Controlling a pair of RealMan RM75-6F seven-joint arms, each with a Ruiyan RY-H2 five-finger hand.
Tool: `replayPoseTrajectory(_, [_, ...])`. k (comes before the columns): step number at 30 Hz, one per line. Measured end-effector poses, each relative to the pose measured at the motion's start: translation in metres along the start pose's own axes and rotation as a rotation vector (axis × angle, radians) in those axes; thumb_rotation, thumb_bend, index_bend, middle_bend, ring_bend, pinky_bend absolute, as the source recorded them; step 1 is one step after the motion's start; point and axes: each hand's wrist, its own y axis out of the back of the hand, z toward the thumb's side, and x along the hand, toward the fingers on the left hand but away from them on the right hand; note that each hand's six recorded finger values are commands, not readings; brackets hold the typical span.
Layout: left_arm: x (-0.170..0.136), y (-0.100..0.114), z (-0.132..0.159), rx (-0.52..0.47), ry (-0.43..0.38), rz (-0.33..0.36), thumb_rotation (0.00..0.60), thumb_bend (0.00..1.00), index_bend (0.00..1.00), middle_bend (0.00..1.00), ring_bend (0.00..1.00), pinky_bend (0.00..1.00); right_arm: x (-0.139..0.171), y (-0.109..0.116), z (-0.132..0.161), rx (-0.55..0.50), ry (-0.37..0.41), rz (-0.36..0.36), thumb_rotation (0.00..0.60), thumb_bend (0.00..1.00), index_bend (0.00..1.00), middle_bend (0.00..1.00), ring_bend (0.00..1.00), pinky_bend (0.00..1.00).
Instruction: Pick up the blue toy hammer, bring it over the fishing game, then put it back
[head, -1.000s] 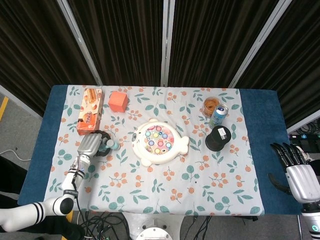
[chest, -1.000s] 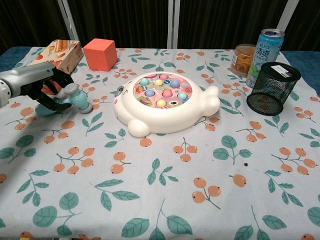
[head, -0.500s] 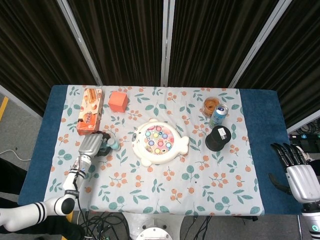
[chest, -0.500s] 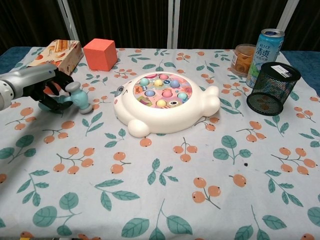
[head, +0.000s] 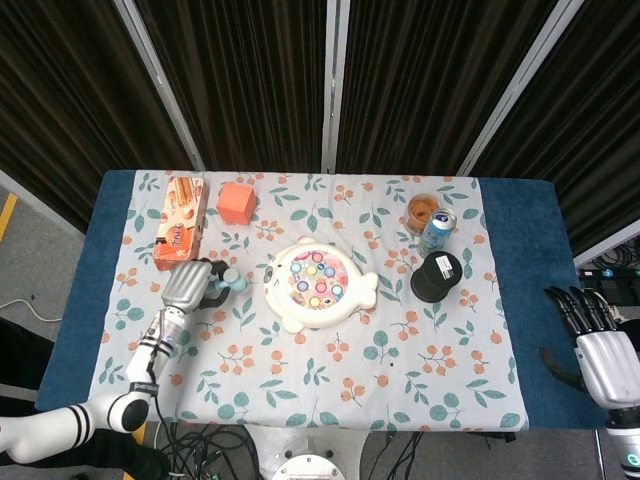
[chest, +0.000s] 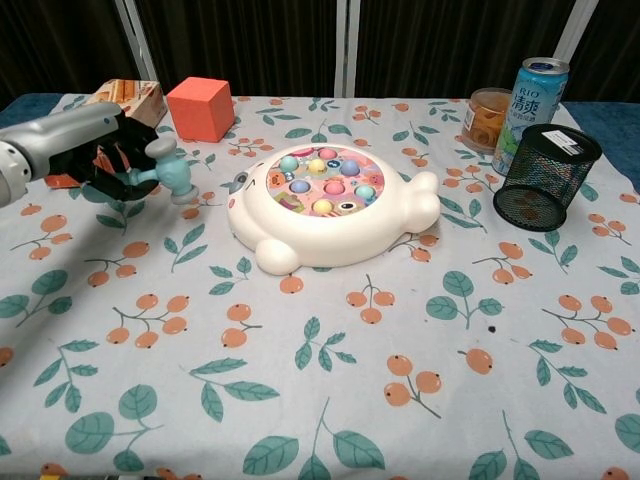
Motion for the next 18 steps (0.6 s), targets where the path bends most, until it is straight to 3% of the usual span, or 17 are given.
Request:
replayPoseTrajectory(10, [0.033,0.031,0.072,0.131,-0.247,0.088,0.6,0.51,0.64,0.63,0.51,0.51,0.007,0.004,0.002,0.004,0.011,-0.015,0.6,0.26,0.0,0.11,0.0,0.0])
replayPoseTrajectory(18, [0.064,0.027,0.108,0.273,-0.316,0.073,0.6,0.52,0.64,0.63,0.51,0.54,0.007,0.004,0.001,0.002,0.008,-0.011,0.6,0.26,0.0,0.11,0.0,0.0])
